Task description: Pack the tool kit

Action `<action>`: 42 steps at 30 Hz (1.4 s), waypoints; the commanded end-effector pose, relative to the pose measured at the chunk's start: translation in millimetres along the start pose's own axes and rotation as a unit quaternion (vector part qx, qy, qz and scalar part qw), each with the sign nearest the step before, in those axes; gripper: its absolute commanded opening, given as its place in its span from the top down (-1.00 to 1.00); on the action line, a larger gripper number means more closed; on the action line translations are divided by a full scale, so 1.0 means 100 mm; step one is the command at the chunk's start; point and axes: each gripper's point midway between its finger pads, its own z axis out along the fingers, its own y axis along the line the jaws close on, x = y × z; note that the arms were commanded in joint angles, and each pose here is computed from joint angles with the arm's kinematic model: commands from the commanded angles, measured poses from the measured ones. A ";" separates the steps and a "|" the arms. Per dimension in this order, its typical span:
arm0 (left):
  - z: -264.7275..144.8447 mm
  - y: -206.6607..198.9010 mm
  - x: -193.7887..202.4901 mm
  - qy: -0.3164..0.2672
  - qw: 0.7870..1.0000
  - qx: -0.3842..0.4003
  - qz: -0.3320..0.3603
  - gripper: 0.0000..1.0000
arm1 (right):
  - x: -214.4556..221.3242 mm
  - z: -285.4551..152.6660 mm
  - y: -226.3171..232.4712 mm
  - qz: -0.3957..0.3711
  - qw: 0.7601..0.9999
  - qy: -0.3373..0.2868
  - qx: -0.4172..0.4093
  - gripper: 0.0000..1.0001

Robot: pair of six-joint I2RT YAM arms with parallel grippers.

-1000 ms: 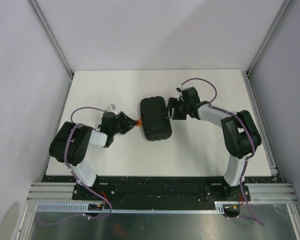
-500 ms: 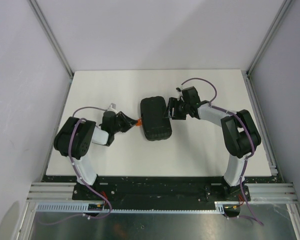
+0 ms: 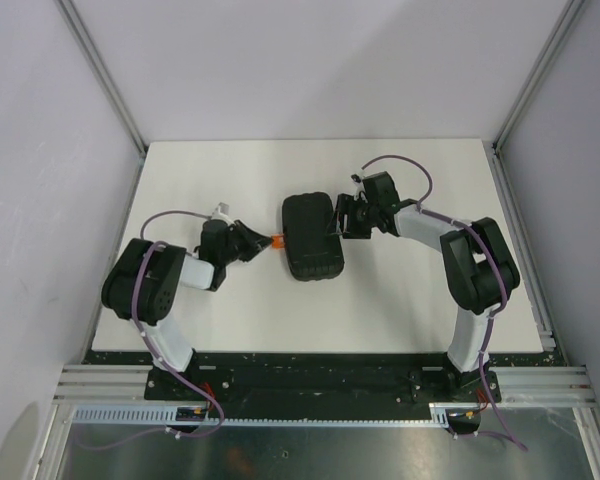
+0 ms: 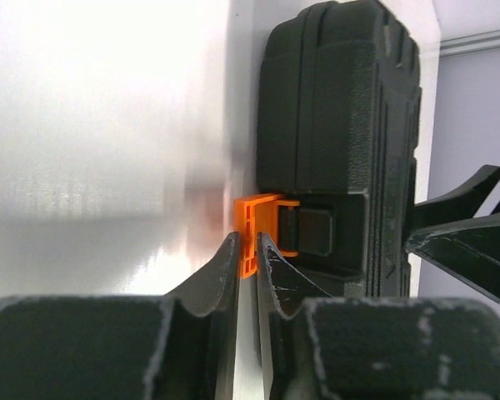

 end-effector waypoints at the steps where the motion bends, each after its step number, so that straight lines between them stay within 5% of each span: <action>1: -0.08 -0.59 -0.11 0.000 0.995 0.098 0.020 0.70 | 0.42 0.11 -0.43 0.012 0.995 0.063 0.080 -0.28; 24: 0.11 -0.48 0.04 0.032 0.994 0.103 0.009 0.78 | 0.43 0.16 -0.44 0.013 0.994 0.066 0.086 -0.26; 34: 0.15 -0.38 0.10 0.039 0.995 0.094 0.006 1.00 | 0.41 0.18 -0.45 0.011 0.994 0.066 0.091 -0.25; 42: 0.17 -0.34 0.12 0.040 0.995 0.091 0.017 1.00 | 0.01 0.03 -0.28 -0.061 0.989 -0.003 0.136 -0.30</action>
